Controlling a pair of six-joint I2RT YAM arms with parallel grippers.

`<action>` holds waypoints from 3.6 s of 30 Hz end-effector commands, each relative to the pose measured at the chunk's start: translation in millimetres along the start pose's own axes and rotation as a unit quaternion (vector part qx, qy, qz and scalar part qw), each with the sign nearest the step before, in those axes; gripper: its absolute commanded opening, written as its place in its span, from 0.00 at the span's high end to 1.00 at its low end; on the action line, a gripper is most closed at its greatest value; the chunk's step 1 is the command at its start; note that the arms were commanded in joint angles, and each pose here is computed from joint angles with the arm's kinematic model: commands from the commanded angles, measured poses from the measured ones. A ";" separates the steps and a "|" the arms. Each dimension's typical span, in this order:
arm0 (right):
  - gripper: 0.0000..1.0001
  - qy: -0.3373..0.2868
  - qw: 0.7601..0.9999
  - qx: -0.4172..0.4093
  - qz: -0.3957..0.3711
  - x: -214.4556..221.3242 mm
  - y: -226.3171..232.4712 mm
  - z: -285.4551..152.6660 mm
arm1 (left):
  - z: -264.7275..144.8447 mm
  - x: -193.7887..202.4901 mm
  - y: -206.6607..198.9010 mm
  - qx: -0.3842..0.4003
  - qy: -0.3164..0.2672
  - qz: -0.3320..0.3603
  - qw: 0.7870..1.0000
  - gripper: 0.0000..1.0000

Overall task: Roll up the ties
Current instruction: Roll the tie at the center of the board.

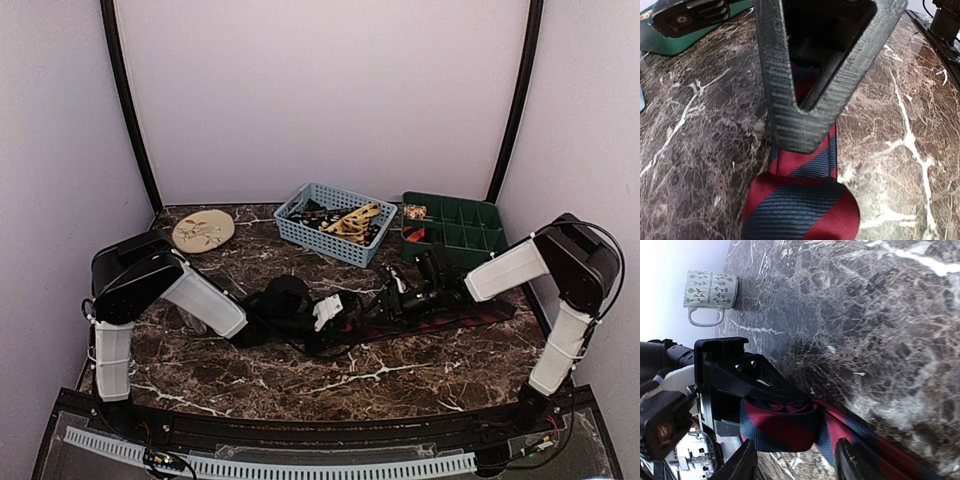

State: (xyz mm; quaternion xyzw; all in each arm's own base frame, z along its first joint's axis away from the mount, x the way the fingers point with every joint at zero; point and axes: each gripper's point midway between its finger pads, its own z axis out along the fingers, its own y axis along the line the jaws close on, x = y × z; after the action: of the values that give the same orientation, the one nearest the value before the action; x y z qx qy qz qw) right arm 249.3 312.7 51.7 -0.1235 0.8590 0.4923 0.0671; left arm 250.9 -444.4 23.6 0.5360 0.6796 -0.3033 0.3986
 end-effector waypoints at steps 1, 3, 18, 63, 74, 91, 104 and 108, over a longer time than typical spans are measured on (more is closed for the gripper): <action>0.50 0.019 1.000 -0.001 -0.002 0.0 20.6 6.9 | -15.4 59.2 -7.5 -0.003 0.132 -0.025 0.991 0.79; 0.54 0.030 1.000 0.003 -0.003 1.2 21.1 12.4 | -17.4 60.7 -7.9 -0.003 0.139 -0.028 0.990 0.78; 0.96 0.065 0.997 0.029 -0.010 10.9 11.1 36.4 | -16.3 61.2 -6.3 -0.002 0.155 -0.021 0.988 0.76; 0.46 -0.002 0.999 0.034 -0.006 1.3 -15.6 -6.9 | 8.9 39.7 -8.8 0.005 0.059 -0.009 0.998 0.73; 0.61 0.036 0.999 0.012 -0.010 2.4 20.2 8.2 | -0.3 57.5 -8.5 -0.004 0.112 0.001 0.994 0.74; 1.00 0.061 0.998 0.030 -0.010 17.6 1.2 24.4 | -16.8 48.4 -14.8 0.020 0.100 -0.005 0.995 0.64; 1.00 0.054 0.995 0.084 0.005 38.4 -56.7 16.7 | -25.2 12.1 -11.7 -0.002 -0.013 -0.054 0.998 0.27; 1.00 0.053 0.994 0.092 0.007 43.1 -67.2 16.5 | -19.0 3.0 -4.8 -0.016 -0.054 -0.078 0.995 0.23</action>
State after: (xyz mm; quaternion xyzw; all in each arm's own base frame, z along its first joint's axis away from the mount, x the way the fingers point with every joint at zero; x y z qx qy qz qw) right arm 237.7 313.4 18.8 -0.1576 0.8710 0.4627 0.0499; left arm 234.2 -421.7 22.3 0.5030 0.6999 -0.3207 0.3929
